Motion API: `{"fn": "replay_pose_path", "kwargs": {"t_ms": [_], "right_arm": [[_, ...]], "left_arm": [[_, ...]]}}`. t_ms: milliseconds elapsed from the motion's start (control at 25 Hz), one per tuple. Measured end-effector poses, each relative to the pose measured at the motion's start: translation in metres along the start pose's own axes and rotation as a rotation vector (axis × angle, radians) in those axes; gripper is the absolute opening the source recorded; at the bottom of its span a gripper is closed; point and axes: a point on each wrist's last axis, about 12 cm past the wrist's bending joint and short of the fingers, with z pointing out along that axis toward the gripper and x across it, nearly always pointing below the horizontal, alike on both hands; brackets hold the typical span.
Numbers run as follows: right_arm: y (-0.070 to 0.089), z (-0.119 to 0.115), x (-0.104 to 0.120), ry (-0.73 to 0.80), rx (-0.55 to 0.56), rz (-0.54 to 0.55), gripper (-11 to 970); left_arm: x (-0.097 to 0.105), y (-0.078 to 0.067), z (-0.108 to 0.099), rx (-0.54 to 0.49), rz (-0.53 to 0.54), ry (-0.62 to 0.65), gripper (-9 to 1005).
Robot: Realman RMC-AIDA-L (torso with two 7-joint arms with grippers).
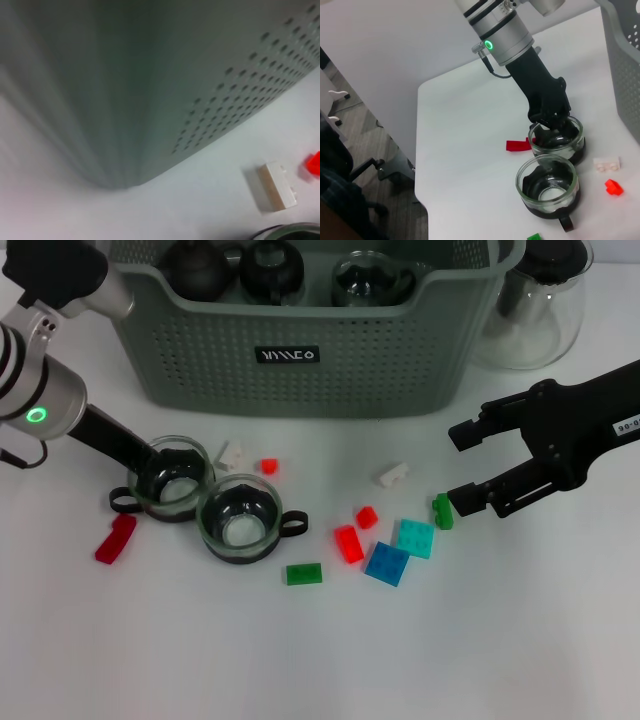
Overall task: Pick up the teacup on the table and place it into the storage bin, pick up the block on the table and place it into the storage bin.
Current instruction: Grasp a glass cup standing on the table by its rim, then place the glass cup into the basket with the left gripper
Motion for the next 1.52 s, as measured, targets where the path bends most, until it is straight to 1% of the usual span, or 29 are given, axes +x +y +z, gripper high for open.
{"fn": "replay_pose_path", "kwargs": {"t_ms": [80,240,360,520,640,720,800,880,960,1040,1160,1200,1320,1400,1440,1520], "right_arm": [[0.000,0.000,0.000,0.000,0.000,0.000,945],[0.000,0.000,0.000,-0.001,0.000,0.000,945],[0.000,-0.002,-0.001,0.007,0.000,-0.002,945],[-0.001,-0.010,-0.004,0.030,0.006,0.001,945],[-0.002,-0.023,-0.006,0.050,0.010,0.007,945],[-0.003,-0.034,-0.008,0.061,0.014,0.019,945],[-0.003,-0.045,-0.008,0.071,0.026,0.038,944],[-0.005,-0.055,-0.008,0.083,0.045,0.064,944],[-0.007,-0.062,-0.005,0.095,0.054,0.090,944],[-0.009,-0.066,-0.002,0.100,0.057,0.112,944],[-0.010,-0.071,0.001,0.109,0.069,0.131,944],[-0.010,-0.072,0.003,0.113,0.075,0.140,944],[-0.010,-0.077,0.007,0.120,0.089,0.170,944],[-0.010,-0.079,0.009,0.122,0.093,0.185,944],[-0.010,-0.079,0.009,0.123,0.094,0.189,944],[-0.010,-0.079,0.010,0.129,0.098,0.198,944]], "left_arm": [[0.000,0.000,0.000,-0.002,0.000,0.000,105],[0.000,0.000,0.000,-0.005,-0.002,-0.004,86],[-0.001,0.002,-0.008,-0.003,-0.018,-0.024,71],[-0.003,0.005,-0.036,0.025,-0.051,-0.098,52],[-0.004,0.002,-0.063,0.117,-0.074,-0.198,52],[-0.007,-0.002,-0.077,0.181,-0.067,-0.260,52],[-0.013,-0.010,-0.094,0.257,-0.040,-0.334,52],[-0.020,-0.018,-0.105,0.313,-0.010,-0.391,52],[-0.032,-0.028,-0.117,0.374,0.041,-0.458,52],[-0.045,-0.035,-0.125,0.405,0.082,-0.504,52],[-0.069,-0.042,-0.134,0.396,0.131,-0.552,52],[-0.081,-0.043,-0.135,0.358,0.132,-0.559,52],[-0.108,-0.042,-0.131,0.254,0.125,-0.549,52],[-0.124,-0.040,-0.125,0.199,0.112,-0.532,52],[-0.134,-0.037,-0.119,0.166,0.097,-0.518,52],[-0.148,-0.031,-0.108,0.123,0.069,-0.494,53]]}}
